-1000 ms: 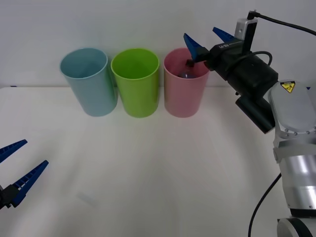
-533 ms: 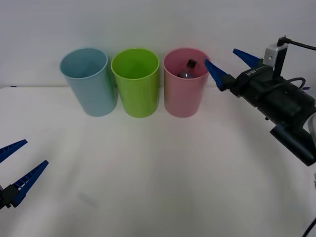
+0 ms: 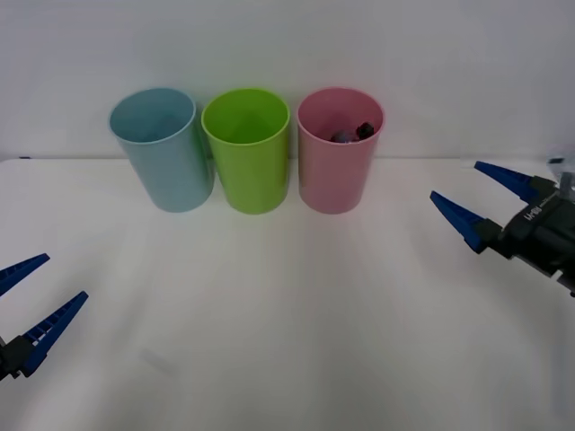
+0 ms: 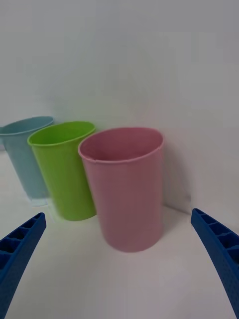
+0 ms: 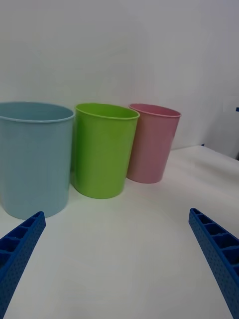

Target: Grasp the object on the table and drop it into the matching bin: aluminum can to the light blue bin, PET bottle to the pink bin.

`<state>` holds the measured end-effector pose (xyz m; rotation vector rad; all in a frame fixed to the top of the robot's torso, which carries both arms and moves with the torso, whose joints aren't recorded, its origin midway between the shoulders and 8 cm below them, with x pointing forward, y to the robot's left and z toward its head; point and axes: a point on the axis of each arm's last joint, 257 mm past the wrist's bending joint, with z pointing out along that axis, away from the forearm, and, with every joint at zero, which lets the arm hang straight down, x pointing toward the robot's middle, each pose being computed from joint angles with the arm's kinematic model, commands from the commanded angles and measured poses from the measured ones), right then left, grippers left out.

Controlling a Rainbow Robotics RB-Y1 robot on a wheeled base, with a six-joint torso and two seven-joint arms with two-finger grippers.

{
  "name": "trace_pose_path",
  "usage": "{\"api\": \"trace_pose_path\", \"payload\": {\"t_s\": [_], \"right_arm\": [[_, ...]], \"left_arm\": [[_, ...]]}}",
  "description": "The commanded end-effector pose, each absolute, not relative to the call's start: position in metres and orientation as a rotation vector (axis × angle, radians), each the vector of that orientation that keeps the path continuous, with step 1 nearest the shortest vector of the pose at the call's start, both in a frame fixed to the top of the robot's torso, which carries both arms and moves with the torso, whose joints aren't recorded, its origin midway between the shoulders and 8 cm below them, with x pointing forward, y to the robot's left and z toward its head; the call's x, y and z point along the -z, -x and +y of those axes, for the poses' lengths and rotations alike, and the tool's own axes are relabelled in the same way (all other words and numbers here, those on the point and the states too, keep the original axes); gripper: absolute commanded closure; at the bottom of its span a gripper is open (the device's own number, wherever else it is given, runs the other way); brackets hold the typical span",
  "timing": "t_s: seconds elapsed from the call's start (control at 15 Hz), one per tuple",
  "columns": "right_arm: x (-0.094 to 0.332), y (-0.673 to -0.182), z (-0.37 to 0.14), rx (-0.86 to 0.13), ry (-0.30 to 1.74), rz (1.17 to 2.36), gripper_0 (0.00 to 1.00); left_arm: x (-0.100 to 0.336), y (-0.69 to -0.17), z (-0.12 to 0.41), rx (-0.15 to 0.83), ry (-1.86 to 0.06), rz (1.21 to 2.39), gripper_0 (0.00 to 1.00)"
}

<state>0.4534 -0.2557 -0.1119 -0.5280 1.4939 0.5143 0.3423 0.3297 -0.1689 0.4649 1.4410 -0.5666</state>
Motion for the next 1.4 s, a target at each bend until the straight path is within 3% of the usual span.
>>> {"api": "trace_pose_path", "payload": {"t_s": [0.07, 0.73, 1.4], "right_arm": [[0.139, -0.424, -0.285, -0.455, 0.554, 1.532, 0.0], [0.205, -0.313, -0.334, -0.383, 0.566, 1.626, 0.0], [0.221, -0.267, -0.333, -0.398, 0.6, 1.642, 0.0]], "left_arm": [[0.169, -0.342, 0.33, 0.567, -0.465, 1.441, 0.0], [0.169, -0.342, 0.33, 0.567, -0.465, 1.441, 0.0], [0.169, -0.342, 0.33, 0.567, -0.465, 1.441, 0.0]]}}
